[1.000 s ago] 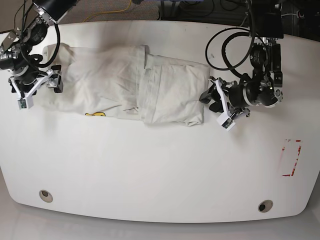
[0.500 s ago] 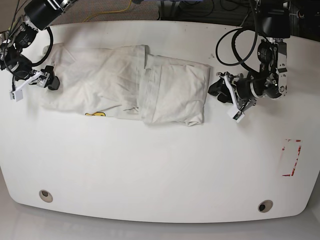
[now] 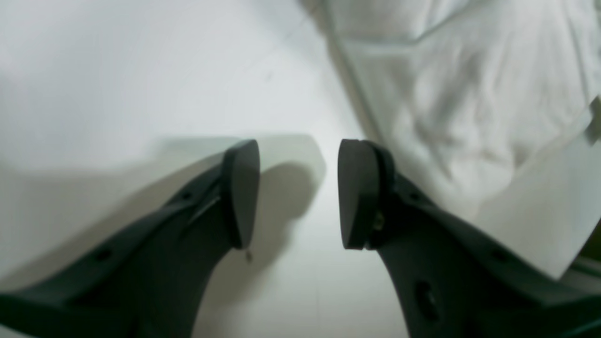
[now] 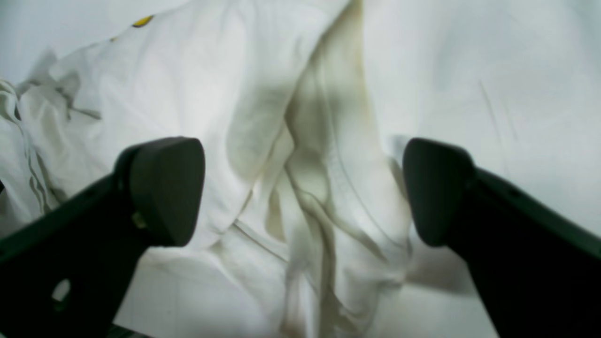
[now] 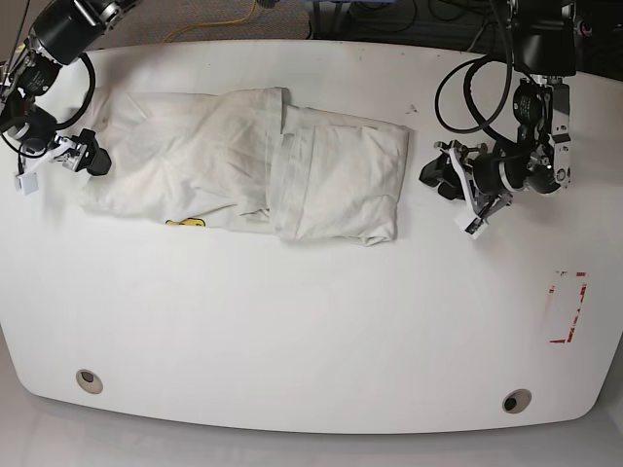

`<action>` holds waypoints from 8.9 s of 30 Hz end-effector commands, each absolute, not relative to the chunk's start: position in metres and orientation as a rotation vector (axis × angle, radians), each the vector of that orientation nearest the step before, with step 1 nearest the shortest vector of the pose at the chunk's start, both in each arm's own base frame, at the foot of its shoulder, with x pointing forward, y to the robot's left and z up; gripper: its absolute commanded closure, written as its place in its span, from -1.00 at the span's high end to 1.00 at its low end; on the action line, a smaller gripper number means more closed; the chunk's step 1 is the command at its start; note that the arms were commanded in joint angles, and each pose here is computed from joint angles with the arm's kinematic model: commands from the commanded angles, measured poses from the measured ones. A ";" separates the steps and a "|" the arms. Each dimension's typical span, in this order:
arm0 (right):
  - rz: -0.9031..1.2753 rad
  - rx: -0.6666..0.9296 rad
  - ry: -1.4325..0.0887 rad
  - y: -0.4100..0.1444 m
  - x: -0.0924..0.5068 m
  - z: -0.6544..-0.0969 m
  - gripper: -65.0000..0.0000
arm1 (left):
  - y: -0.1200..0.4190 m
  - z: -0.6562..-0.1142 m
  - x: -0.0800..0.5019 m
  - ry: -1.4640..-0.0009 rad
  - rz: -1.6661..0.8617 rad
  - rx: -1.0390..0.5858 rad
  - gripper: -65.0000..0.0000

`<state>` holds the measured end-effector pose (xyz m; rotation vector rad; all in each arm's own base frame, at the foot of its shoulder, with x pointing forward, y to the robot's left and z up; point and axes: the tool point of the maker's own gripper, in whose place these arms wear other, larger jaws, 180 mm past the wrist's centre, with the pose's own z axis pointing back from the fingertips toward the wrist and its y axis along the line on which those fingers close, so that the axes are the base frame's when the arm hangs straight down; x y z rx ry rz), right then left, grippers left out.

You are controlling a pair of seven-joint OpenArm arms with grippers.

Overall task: Layout the t-shirt on the table in an organized manner, then fold the t-shirt properly
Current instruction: 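Release the shirt with both grippers and reposition them at its ends, then pinch both ends of the folded shirt with both grippers, then lift both ends and bring the grippers toward each other, folding in half, then lower the doubled shirt and release it, withdrawing the left gripper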

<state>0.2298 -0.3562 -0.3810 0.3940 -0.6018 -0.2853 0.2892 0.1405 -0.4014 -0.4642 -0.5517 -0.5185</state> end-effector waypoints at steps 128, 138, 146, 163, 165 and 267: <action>-0.056 0.458 -0.752 -0.255 0.274 -0.348 -1.00 | 0.048 -0.425 0.294 -0.482 -0.723 -0.520 -0.21; 0.147 0.515 -0.887 -0.196 0.291 -0.299 -1.00 | -0.009 -0.426 0.278 -0.448 -0.824 -0.579 -0.21; 0.310 0.603 -0.991 -0.128 0.301 -0.259 -1.00 | -0.017 -0.419 0.286 -0.467 -0.819 -0.583 -0.21; 0.499 0.746 -0.896 -0.052 0.290 -0.267 -1.00 | -0.010 -0.413 0.296 -0.498 -0.772 -0.586 -0.21; 0.493 0.759 -0.873 -0.051 0.290 -0.274 -1.00 | -0.011 -0.412 0.296 -0.503 -0.771 -0.587 -0.21; 0.554 0.960 -0.863 0.024 0.293 -0.258 -0.60 | 0.025 -0.422 0.281 -0.560 -0.549 -0.742 -0.21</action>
